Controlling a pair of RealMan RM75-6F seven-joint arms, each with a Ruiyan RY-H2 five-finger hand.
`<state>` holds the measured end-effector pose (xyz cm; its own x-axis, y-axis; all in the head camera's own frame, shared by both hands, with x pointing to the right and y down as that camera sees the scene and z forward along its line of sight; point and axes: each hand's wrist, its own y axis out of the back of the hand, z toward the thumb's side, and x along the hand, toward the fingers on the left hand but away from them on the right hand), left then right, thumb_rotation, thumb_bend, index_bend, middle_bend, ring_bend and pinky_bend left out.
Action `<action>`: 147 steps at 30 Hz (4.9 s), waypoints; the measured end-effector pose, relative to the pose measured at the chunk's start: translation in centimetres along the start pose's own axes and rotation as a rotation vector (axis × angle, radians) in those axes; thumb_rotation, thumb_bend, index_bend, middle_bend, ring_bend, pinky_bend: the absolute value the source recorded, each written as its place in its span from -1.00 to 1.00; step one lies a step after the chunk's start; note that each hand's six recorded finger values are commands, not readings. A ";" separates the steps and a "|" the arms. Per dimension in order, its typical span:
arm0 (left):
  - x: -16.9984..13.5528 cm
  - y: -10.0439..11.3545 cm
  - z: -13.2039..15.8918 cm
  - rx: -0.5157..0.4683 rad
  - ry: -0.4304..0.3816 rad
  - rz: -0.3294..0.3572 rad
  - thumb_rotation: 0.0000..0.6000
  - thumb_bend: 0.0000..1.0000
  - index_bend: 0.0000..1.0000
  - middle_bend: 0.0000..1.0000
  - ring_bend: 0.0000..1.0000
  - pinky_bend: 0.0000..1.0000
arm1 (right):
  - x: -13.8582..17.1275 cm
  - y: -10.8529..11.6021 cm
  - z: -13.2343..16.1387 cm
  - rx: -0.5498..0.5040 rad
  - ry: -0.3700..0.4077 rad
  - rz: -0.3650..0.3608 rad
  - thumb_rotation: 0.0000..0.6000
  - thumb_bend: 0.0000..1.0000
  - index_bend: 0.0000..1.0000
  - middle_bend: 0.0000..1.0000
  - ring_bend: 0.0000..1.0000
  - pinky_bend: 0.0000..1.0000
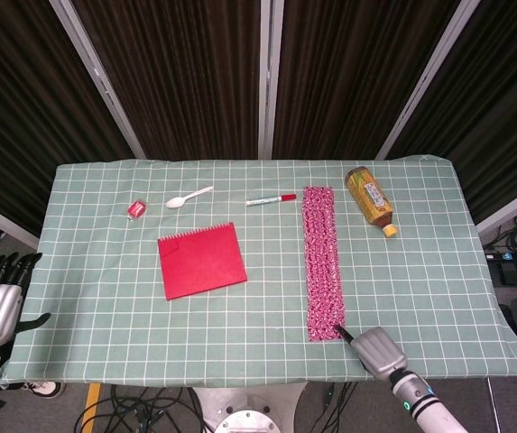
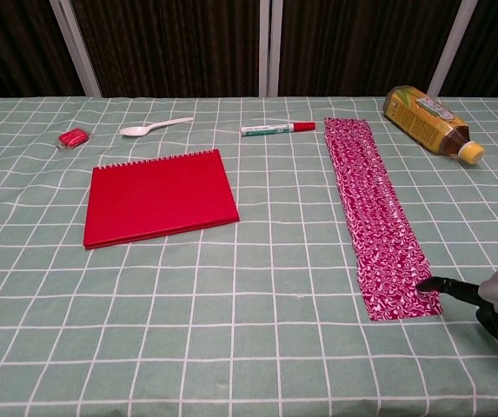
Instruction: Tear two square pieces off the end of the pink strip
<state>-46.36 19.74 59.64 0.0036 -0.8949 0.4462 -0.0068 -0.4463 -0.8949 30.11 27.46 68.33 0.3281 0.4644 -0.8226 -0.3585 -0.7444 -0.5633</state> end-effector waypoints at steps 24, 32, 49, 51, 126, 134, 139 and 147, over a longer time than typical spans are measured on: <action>0.0 0.0 -0.5 -0.010 0.006 0.000 1.00 -0.88 -0.85 -0.79 -0.95 -0.86 | -1.5 0.6 1.4 0.017 0.027 0.040 1.00 1.00 -0.89 0.88 0.67 0.41; -0.1 0.0 -0.8 -0.013 0.011 0.001 1.00 -0.88 -0.85 -0.79 -0.95 -0.86 | -1.8 0.5 2.3 0.026 0.046 0.049 1.00 1.00 -0.89 0.88 0.67 0.41; -0.2 0.4 -1.1 -0.017 0.017 0.009 1.00 -0.88 -0.85 -0.79 -0.95 -0.86 | -2.5 1.0 4.3 0.034 0.095 0.054 1.00 1.00 -0.89 0.88 0.67 0.41; -0.2 0.5 -1.2 -0.017 0.019 0.011 1.00 -0.88 -0.85 -0.79 -0.95 -0.86 | -2.7 1.2 4.8 0.035 0.104 0.050 1.00 1.00 -0.89 0.88 0.67 0.42; -0.5 0.5 -2.4 -0.010 0.044 0.004 1.00 -0.88 -0.85 -0.79 -0.95 -0.86 | -3.5 2.6 3.6 0.027 0.066 0.082 1.00 1.00 -0.88 0.88 0.67 0.41; -0.5 0.4 -2.1 -0.005 0.037 0.003 1.00 -0.88 -0.85 -0.79 -0.95 -0.86 | -2.5 2.0 2.1 0.024 0.028 0.098 1.00 1.00 -0.88 0.88 0.67 0.42; -0.5 0.2 -2.0 -0.002 0.035 -0.003 1.00 -0.88 -0.85 -0.79 -0.95 -0.86 | -2.0 1.3 0.6 0.005 -0.007 0.116 1.00 1.00 -0.88 0.88 0.67 0.41; -0.4 0.2 -1.7 0.002 0.031 -0.003 1.00 -0.88 -0.85 -0.79 -0.95 -0.86 | -0.8 0.5 -1.4 -0.019 -0.050 0.118 1.00 1.00 -0.88 0.88 0.67 0.42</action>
<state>-48.05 20.02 59.34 -0.0276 -0.8933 0.4486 -0.0050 -0.4487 -0.8937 30.91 26.01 68.80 0.2406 0.3957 -0.8863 -0.3751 -0.8043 -0.4609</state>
